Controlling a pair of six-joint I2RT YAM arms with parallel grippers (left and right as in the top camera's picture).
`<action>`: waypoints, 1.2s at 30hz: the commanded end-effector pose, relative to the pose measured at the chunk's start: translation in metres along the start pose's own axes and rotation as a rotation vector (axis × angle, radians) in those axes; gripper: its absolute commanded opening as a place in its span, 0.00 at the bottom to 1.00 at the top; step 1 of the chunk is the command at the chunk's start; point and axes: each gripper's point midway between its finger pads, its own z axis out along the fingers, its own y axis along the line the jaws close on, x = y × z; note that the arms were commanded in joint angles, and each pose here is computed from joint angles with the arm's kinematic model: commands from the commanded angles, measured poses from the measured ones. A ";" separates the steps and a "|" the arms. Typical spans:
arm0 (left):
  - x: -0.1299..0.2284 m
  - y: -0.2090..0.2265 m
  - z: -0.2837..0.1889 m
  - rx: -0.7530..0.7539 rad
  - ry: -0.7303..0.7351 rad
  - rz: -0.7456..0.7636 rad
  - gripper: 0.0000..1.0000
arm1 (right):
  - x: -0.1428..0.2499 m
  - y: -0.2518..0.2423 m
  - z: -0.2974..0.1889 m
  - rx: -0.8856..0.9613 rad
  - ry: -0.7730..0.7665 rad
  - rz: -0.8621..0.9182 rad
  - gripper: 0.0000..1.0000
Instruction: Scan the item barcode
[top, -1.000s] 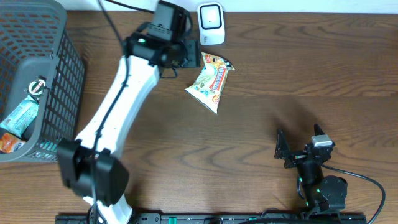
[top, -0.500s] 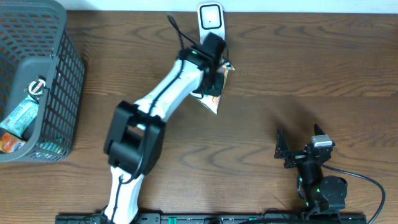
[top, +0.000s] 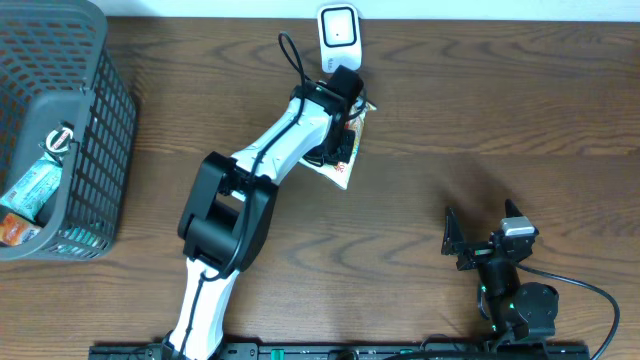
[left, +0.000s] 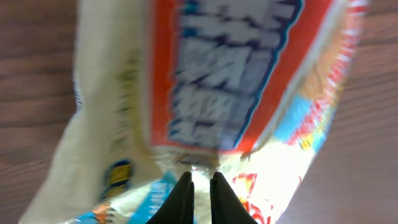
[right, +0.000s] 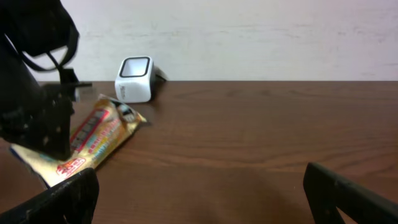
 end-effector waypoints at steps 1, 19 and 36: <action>-0.029 -0.009 -0.076 0.041 -0.200 0.013 0.10 | 0.000 -0.001 0.000 0.003 0.000 0.003 0.99; -0.095 -0.028 -0.051 0.110 -0.427 0.023 0.11 | 0.000 -0.001 0.000 0.003 0.000 0.003 0.99; -0.114 0.020 -0.023 -0.160 -0.498 -0.038 0.11 | 0.000 -0.001 0.000 0.003 0.000 0.003 0.99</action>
